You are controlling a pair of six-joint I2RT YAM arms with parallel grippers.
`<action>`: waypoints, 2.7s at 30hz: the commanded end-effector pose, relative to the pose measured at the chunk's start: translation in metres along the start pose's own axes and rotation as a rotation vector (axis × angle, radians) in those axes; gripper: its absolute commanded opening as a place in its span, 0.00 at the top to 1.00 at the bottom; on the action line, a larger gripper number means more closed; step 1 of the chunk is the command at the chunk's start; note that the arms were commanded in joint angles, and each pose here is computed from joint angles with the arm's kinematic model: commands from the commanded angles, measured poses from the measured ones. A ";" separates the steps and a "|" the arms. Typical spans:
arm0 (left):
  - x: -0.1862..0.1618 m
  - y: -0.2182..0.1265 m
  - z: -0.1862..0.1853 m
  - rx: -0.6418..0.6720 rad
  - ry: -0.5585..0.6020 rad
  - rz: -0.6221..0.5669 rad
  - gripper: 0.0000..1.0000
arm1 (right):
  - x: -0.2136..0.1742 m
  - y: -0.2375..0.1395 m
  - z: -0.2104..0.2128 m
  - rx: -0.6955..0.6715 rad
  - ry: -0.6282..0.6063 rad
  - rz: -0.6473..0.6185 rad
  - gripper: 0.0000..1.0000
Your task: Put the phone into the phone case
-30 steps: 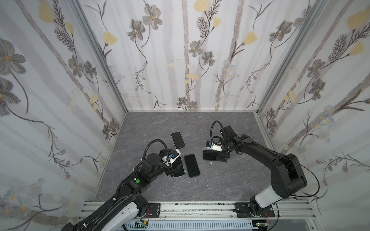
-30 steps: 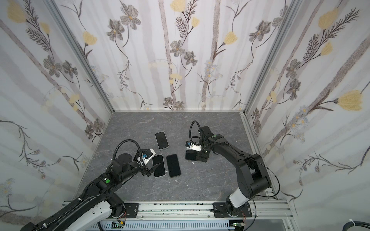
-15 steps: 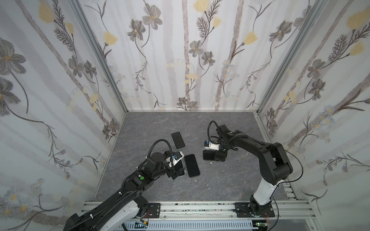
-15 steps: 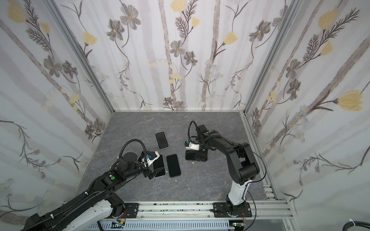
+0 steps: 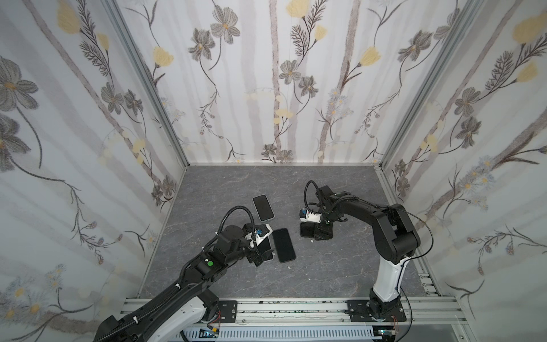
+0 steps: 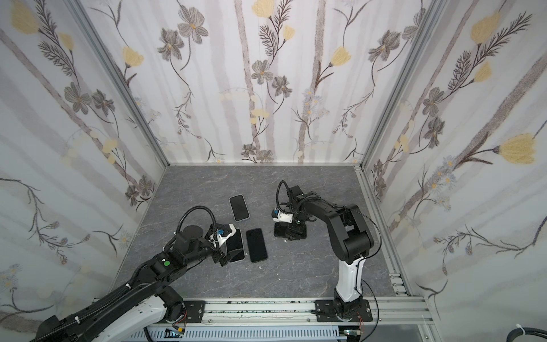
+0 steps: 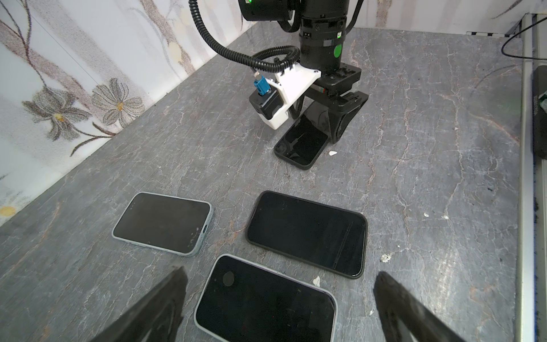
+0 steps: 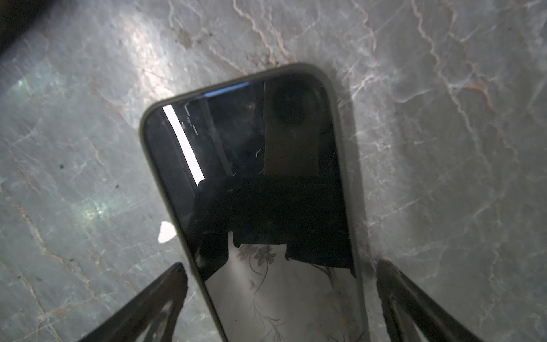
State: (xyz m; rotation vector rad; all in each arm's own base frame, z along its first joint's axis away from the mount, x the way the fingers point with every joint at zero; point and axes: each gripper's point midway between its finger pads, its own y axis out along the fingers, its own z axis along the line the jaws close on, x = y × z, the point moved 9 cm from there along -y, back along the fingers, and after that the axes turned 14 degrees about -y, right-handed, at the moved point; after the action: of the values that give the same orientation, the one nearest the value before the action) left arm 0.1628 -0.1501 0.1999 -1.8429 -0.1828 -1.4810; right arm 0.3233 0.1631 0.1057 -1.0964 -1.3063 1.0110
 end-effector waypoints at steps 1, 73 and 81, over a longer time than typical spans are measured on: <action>0.007 0.000 0.000 -0.007 0.017 -0.041 0.02 | 0.001 0.004 0.004 0.060 0.008 -0.015 0.07; -0.065 -0.055 0.176 1.144 -0.714 -0.728 0.00 | -0.135 -0.098 0.019 -1.163 0.891 -0.776 0.00; -0.074 -0.045 0.182 0.939 -0.609 -0.728 0.00 | -0.147 -0.075 0.052 -1.197 0.770 -0.950 0.00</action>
State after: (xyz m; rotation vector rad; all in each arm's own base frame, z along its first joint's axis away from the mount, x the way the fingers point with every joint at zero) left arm 0.2549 0.0248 0.1279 -1.2980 -1.5888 -0.6934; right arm 0.2673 0.0015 0.1149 -1.3661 -1.2069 -0.8255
